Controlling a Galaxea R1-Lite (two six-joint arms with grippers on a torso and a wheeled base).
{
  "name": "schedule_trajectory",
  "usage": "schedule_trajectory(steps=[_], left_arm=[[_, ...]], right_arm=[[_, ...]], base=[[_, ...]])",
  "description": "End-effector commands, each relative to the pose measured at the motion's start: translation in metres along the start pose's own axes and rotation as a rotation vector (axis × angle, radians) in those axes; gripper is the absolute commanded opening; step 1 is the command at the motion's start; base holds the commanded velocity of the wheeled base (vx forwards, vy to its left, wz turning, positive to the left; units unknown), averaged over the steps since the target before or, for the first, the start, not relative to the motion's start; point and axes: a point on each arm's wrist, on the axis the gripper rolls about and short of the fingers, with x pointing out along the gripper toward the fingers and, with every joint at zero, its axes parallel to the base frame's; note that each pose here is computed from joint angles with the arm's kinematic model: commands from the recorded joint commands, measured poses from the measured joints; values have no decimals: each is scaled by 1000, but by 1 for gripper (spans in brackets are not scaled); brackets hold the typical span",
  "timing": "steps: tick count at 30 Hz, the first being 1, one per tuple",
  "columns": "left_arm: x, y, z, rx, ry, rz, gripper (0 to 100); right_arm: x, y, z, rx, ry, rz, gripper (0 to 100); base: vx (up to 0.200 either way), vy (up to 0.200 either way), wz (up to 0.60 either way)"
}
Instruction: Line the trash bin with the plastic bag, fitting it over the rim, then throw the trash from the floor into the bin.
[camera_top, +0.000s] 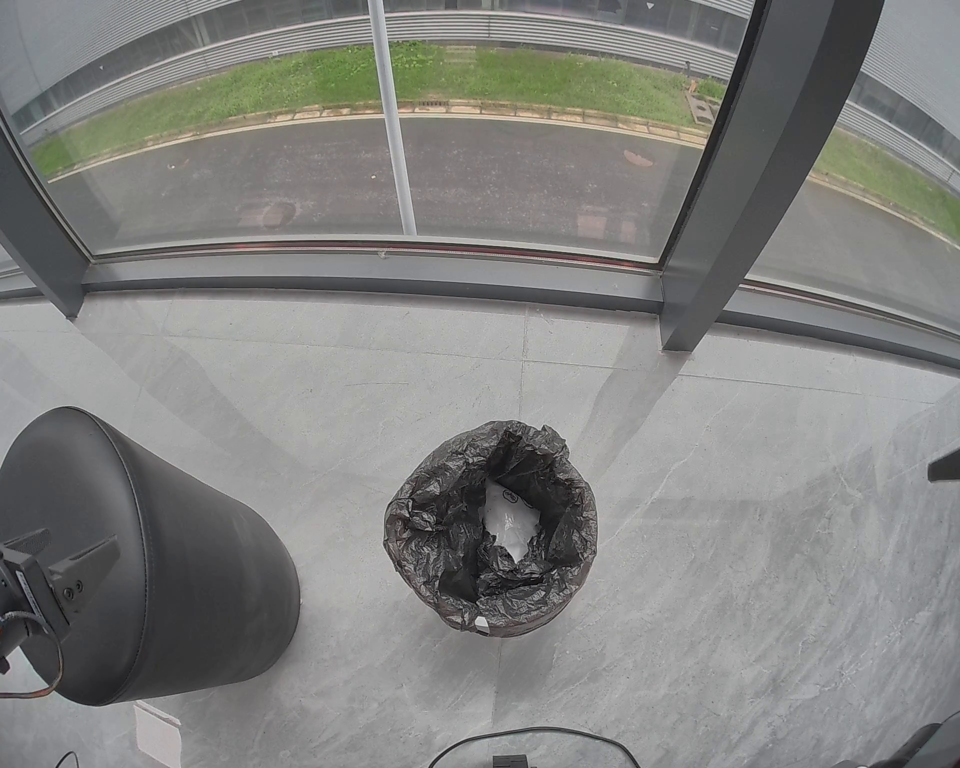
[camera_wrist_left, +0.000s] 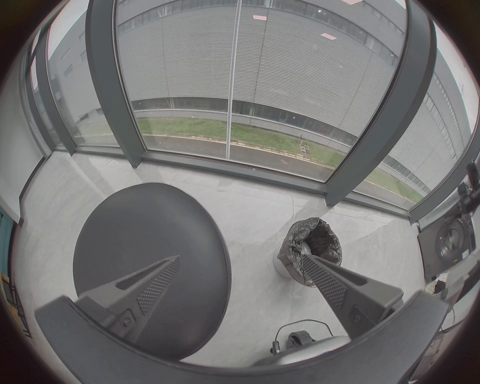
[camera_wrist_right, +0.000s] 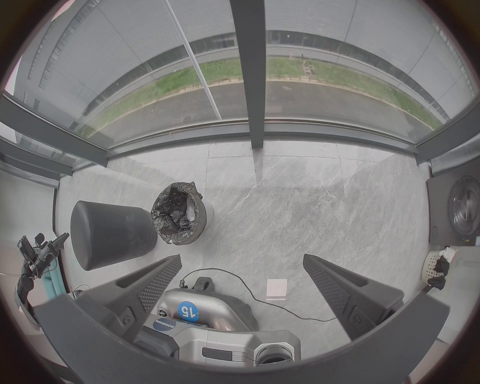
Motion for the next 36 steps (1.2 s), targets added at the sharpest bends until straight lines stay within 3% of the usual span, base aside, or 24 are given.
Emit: schedule_trajectory(steps=[1, 5, 10, 14, 19, 21, 24, 31, 36], left_arm=[[-40, 18, -41, -130, 101, 95, 100], [-55, 23, -57, -152, 54, 98, 100], [-64, 26, -77, -173, 9, 138, 100], [-67, 27, -87, -171, -8, 153, 100], [-73, 30, -104, -156, -65, 136, 100], [-76, 33, -118, -105, -99, 136, 100], [-74, 33, -126, -97, -93, 148, 100], [-63, 35, -139, -91, -44, 164, 100], [-52, 35, -141, -106, -117, 159, 100]], right_arm=[[-11, -29, -180, 52, -452, 4, 100], [-4, -34, -215, 43, -532, 5, 100], [13, -40, -240, 13, -562, 13, 100], [27, -42, -245, -11, -568, 2, 100], [54, -44, -236, -28, -681, 16, 100], [81, -47, -237, -130, -775, -10, 100], [85, -47, -235, -180, -843, -20, 100], [90, -48, -239, -196, -784, -35, 100], [90, -48, -239, -187, -788, -29, 100]], base=[[0, 0, 0], [0, 0, 0], [0, 0, 0], [0, 0, 0], [0, 0, 0], [0, 0, 0], [0, 0, 0], [0, 0, 0], [0, 0, 0]])
